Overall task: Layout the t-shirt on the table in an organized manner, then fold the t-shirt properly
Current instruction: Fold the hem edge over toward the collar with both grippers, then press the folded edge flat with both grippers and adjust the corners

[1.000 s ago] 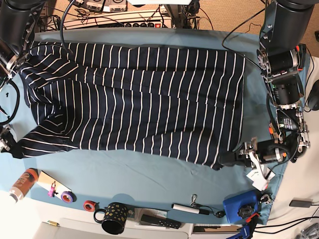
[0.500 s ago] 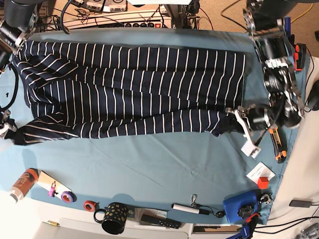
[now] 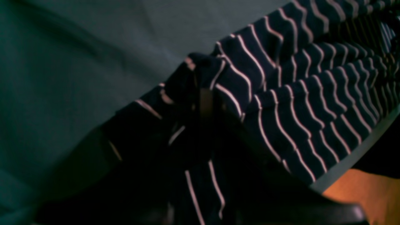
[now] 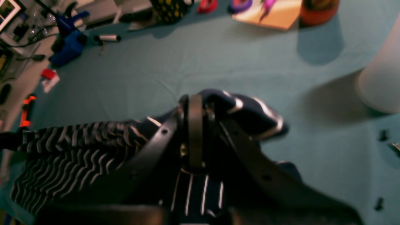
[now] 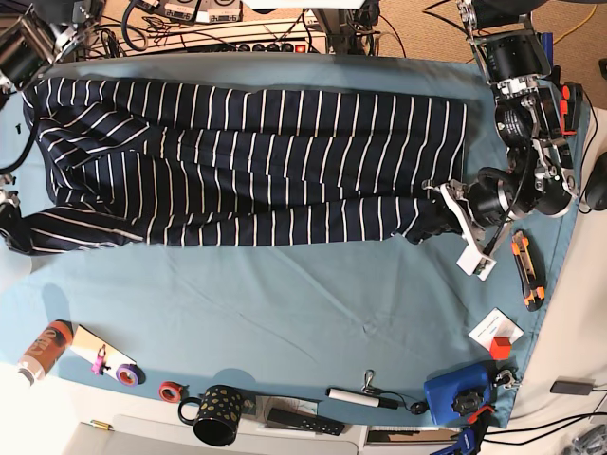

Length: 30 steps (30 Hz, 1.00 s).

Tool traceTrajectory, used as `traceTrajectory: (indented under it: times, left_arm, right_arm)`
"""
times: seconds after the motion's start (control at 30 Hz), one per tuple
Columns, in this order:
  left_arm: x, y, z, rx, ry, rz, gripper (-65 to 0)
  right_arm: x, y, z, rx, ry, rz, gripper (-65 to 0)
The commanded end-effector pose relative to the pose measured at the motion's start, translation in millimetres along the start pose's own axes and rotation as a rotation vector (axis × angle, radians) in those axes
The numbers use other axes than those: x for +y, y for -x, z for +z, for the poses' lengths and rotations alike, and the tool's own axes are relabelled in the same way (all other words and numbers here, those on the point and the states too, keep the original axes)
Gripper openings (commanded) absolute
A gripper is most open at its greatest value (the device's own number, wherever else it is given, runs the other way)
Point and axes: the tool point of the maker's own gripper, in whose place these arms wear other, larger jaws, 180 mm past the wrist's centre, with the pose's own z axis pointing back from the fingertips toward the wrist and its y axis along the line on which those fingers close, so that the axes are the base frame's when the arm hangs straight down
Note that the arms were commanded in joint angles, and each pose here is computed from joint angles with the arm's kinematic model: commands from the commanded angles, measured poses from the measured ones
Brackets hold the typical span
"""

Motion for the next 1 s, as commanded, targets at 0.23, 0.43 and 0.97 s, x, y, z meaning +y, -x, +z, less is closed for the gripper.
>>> traceTrajectory:
  times: [0.23,0.43,0.97]
  left_arm:
    - [3,-8,24,-0.077,-0.051,-0.021,-65.0]
    - [-5,12,23,-0.055,-0.011,0.007,-65.0]
    - [-2,31,25,-0.002,-0.043,0.001,-65.0]
  right_arm:
    - [-2,4,21,0.020,0.038,0.053,-65.0]
    - [-9,15,32,0.040,0.068,0.036,-65.0]
    - [-31,36,66,0.070,0.161,-0.004,-65.0]
